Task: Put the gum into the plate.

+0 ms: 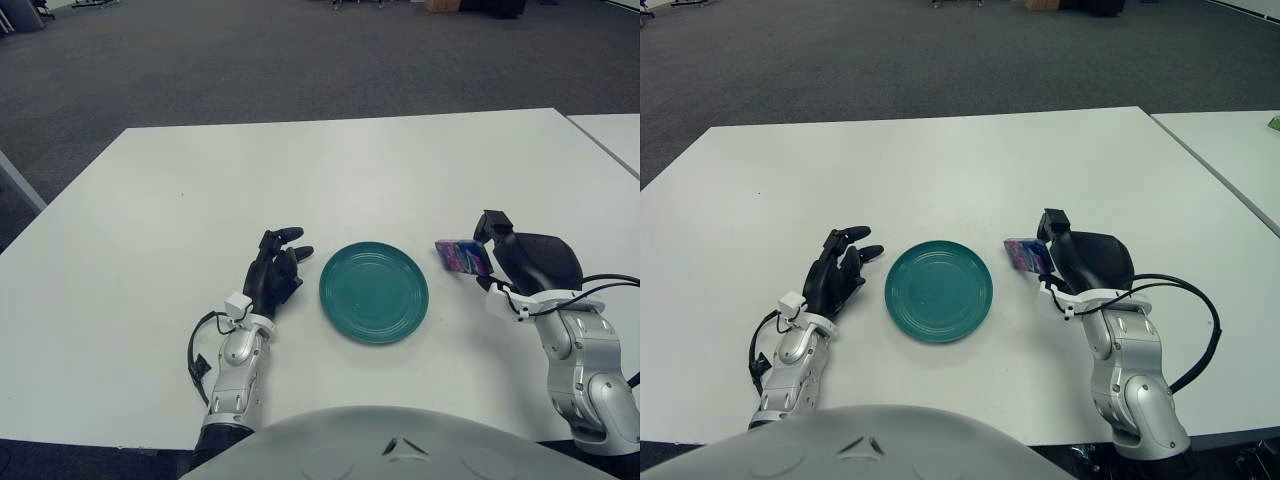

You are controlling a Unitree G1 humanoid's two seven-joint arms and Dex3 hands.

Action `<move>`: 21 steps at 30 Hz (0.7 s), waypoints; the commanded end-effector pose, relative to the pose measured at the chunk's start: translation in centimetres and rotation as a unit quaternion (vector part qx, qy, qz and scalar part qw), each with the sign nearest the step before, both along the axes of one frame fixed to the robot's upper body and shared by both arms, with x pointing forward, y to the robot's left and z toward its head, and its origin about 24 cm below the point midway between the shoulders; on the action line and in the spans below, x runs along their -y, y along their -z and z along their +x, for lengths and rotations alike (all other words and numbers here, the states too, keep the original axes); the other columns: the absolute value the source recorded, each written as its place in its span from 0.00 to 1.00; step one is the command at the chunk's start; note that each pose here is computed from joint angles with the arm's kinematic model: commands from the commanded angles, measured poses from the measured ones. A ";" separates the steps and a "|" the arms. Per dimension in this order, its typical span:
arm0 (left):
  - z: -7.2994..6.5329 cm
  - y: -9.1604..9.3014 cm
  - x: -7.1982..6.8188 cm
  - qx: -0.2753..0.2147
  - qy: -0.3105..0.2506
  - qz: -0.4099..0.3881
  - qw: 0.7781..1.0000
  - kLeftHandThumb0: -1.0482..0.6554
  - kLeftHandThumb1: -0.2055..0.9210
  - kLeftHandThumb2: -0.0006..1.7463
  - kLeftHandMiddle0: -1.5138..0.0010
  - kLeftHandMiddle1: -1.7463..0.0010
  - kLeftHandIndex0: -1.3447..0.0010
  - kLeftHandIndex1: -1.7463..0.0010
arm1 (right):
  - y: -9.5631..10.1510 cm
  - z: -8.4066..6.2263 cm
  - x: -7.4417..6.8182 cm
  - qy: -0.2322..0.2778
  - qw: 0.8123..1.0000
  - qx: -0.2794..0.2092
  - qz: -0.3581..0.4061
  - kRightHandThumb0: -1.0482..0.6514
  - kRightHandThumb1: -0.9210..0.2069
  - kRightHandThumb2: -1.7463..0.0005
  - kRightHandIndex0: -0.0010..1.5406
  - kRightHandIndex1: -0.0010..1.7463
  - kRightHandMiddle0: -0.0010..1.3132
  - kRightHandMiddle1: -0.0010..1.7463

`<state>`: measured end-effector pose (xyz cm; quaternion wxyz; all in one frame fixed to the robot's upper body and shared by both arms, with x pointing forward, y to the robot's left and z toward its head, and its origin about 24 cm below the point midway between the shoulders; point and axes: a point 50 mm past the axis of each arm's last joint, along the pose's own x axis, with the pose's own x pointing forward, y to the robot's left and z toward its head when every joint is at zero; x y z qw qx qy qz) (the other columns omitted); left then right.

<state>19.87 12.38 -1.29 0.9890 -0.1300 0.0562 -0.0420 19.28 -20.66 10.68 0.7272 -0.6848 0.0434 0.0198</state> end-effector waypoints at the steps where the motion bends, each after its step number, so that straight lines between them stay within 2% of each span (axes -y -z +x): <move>1: -0.6 1.2 -0.1 -0.037 0.002 -0.002 0.999 0.19 1.00 0.45 0.75 0.38 0.89 0.25 | -0.9 0.2 -0.1 -0.001 1.000 0.013 0.002 0.37 0.37 0.38 0.67 1.00 0.36 1.00; 21: -0.6 1.4 -0.3 -0.039 0.002 -0.006 0.999 0.18 1.00 0.45 0.76 0.38 0.89 0.25 | -2.2 0.0 -1.6 -0.025 0.999 0.028 -0.005 0.36 0.38 0.37 0.73 1.00 0.37 1.00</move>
